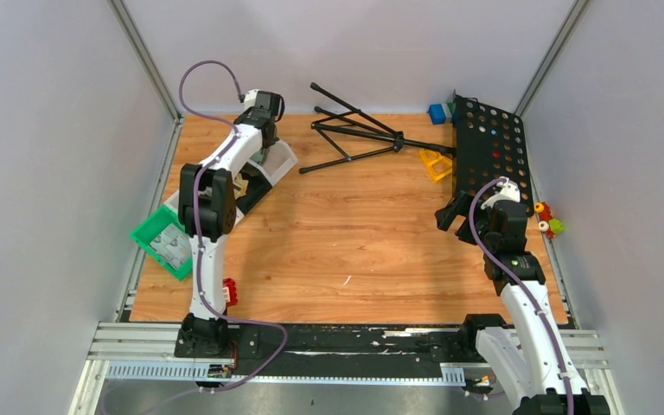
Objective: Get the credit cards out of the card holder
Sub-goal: Pick up the card holder from the storage box, then place the card holder at the center of the board.
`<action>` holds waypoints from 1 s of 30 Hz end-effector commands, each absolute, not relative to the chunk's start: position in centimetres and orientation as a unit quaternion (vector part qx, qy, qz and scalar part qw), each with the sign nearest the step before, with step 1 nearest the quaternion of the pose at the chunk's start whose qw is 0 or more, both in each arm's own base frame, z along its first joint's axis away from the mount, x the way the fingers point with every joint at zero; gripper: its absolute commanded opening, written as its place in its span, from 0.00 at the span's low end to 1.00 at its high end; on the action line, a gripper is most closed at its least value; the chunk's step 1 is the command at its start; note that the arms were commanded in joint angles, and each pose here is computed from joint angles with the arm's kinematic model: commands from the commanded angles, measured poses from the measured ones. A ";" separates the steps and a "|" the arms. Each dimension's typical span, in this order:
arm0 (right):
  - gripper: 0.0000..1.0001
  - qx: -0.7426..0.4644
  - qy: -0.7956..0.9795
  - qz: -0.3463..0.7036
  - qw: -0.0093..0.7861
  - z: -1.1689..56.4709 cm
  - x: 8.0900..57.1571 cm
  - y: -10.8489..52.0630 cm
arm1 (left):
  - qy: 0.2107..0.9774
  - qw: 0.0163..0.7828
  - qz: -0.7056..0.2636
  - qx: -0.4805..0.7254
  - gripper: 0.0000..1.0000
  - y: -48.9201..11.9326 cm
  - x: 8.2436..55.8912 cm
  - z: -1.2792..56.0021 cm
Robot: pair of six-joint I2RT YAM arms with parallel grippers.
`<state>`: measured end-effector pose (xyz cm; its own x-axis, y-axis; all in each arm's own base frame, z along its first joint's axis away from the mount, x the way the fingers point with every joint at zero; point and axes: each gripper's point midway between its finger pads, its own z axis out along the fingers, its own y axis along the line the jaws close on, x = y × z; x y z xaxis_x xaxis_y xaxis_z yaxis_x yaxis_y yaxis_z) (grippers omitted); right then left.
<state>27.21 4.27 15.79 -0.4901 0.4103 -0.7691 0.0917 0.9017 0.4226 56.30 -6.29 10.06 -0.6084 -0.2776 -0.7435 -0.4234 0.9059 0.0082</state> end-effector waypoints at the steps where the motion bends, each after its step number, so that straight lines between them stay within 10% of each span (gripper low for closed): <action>1: 0.96 0.141 0.833 0.175 0.505 17.8 27.8 4.5 | 0.879 0.417 0.094 -0.211 0.16 -4.9 55.5 13.2; 4: 0.96 0.141 0.834 0.178 0.504 17.8 27.8 4.6 | 0.874 0.429 0.093 -0.209 0.00 -4.4 54.5 15.3; 15: 0.95 0.135 0.835 0.199 0.495 18.2 28.0 5.4 | 0.849 0.500 0.009 -0.169 0.00 -5.7 50.5 23.3; 30: 0.92 0.029 0.829 0.340 0.442 19.6 26.4 11.1 | 0.793 0.435 -0.426 -0.034 0.00 -22.6 36.0 26.7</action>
<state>26.92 8.29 17.51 -0.5750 0.3846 -0.7221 -0.0950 0.8453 0.5258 40.59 -14.95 25.69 -0.5209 -0.4351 -0.7344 0.0988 0.8238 -0.5581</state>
